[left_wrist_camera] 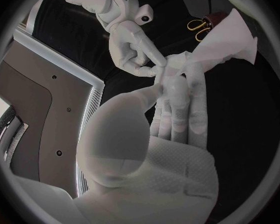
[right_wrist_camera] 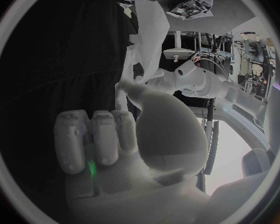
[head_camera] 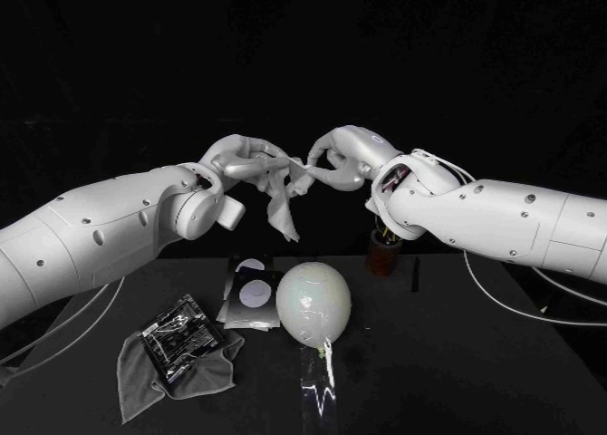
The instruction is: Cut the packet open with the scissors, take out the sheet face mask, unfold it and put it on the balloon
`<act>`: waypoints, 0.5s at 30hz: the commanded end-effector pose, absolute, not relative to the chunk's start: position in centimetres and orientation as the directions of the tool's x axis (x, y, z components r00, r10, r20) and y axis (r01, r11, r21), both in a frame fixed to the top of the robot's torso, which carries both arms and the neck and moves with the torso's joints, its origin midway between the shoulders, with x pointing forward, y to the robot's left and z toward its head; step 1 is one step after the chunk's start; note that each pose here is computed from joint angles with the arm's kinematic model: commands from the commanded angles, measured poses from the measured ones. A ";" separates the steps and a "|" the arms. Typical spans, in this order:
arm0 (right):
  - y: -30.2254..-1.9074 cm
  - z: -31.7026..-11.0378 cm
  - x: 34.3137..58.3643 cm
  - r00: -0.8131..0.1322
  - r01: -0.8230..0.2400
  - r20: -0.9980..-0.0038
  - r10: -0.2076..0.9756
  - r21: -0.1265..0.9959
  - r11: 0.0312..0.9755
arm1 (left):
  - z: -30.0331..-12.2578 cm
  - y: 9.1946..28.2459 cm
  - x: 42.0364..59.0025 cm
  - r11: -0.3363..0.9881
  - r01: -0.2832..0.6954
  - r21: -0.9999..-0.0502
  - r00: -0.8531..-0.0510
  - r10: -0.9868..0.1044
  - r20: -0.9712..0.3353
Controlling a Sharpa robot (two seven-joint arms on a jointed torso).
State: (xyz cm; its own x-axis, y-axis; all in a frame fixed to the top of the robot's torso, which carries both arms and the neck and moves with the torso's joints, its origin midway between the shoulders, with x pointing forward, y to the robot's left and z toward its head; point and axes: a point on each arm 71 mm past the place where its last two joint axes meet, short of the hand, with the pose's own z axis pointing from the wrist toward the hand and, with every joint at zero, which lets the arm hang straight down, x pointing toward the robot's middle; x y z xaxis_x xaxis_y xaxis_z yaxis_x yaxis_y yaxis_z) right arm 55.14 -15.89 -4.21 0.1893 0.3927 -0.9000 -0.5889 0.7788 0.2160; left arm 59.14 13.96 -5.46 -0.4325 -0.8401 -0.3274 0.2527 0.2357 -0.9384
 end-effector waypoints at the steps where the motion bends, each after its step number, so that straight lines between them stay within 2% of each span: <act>1: -15.9 -4.1 55.1 0.194 -0.590 -0.891 0.411 0.228 0.774 | -5.1 13.7 59.0 0.234 0.273 -0.933 -0.460 -0.820 -0.340; 15: -17.0 -3.6 54.8 0.170 -0.562 -0.832 0.528 0.359 0.745 | -4.9 14.7 59.4 0.279 0.323 -0.904 -0.369 -0.842 -0.392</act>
